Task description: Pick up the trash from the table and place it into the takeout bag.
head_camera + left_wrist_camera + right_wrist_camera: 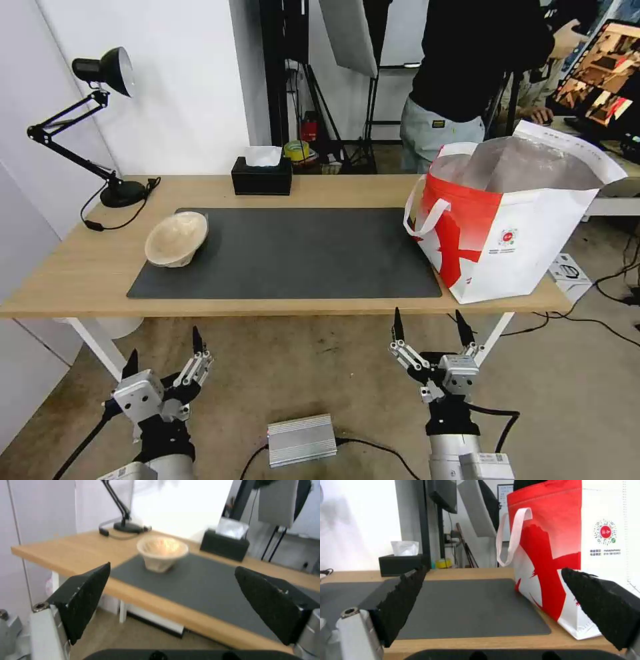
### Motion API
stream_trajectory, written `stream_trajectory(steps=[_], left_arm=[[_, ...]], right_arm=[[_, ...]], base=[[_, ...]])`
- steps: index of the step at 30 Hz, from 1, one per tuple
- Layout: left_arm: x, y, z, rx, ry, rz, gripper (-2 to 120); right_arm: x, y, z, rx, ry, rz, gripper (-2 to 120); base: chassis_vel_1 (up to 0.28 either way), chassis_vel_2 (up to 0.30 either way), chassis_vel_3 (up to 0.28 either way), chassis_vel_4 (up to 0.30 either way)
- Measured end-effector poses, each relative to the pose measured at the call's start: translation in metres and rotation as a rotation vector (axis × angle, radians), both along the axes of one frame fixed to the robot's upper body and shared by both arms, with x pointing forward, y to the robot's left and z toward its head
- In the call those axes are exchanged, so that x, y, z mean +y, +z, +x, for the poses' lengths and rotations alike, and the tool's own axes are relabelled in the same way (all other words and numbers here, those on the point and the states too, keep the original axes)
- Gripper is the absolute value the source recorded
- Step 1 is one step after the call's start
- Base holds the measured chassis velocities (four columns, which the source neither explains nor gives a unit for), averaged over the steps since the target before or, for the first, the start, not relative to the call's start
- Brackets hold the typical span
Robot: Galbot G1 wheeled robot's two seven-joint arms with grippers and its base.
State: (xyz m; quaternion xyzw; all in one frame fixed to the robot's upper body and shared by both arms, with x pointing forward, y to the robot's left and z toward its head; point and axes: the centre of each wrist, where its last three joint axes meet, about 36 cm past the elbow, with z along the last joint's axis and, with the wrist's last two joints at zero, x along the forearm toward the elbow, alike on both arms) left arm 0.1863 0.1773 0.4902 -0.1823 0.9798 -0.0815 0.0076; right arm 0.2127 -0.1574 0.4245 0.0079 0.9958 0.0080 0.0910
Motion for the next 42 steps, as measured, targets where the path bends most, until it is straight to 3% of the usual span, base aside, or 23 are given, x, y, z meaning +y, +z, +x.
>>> stream_trajectory(steps=[5,13,17,23,24,25,27,29,32,42], left_arm=[[0.012,0.002,0.008,-0.060,0.011,0.001,100],[0.050,0.017,0.037,-0.140,0.003,-0.073,100],[0.074,0.034,0.057,-0.179,0.007,-0.146,100],[0.082,0.045,0.067,-0.175,0.002,-0.226,100],[0.087,0.054,0.075,-0.167,-0.003,-0.297,100],[0.087,0.055,0.075,-0.165,-0.003,-0.305,100],[0.093,0.073,0.089,-0.131,-0.011,-0.450,100],[0.093,0.076,0.091,-0.124,-0.014,-0.479,100],[0.096,0.096,0.104,-0.101,-0.037,-0.593,100],[0.103,0.126,0.122,-0.041,-0.079,-0.774,100]], right_arm=[[0.000,0.000,0.000,0.000,0.000,0.000,100],[0.000,0.000,0.000,0.000,0.000,0.000,100],[0.000,0.000,0.000,0.000,0.000,0.000,100],[0.000,0.000,0.000,0.000,0.000,0.000,100],[0.000,0.000,0.000,0.000,0.000,0.000,100],[0.000,0.000,0.000,0.000,0.000,0.000,100],[0.000,0.000,0.000,0.001,0.000,0.001,100],[0.000,0.000,0.000,0.001,0.000,0.001,100],[0.000,0.000,0.000,0.001,0.000,0.001,100],[0.000,0.000,0.000,0.001,0.000,0.001,100]], base=[[0.000,0.000,0.000,0.000],[0.000,0.000,0.000,0.000],[0.000,0.000,0.000,0.000],[0.000,0.000,0.000,0.000],[0.000,0.000,0.000,0.000],[0.000,0.000,0.000,0.000],[0.000,0.000,0.000,0.000],[0.000,0.000,0.000,0.000],[0.000,0.000,0.000,0.000],[0.000,0.000,0.000,0.000]])
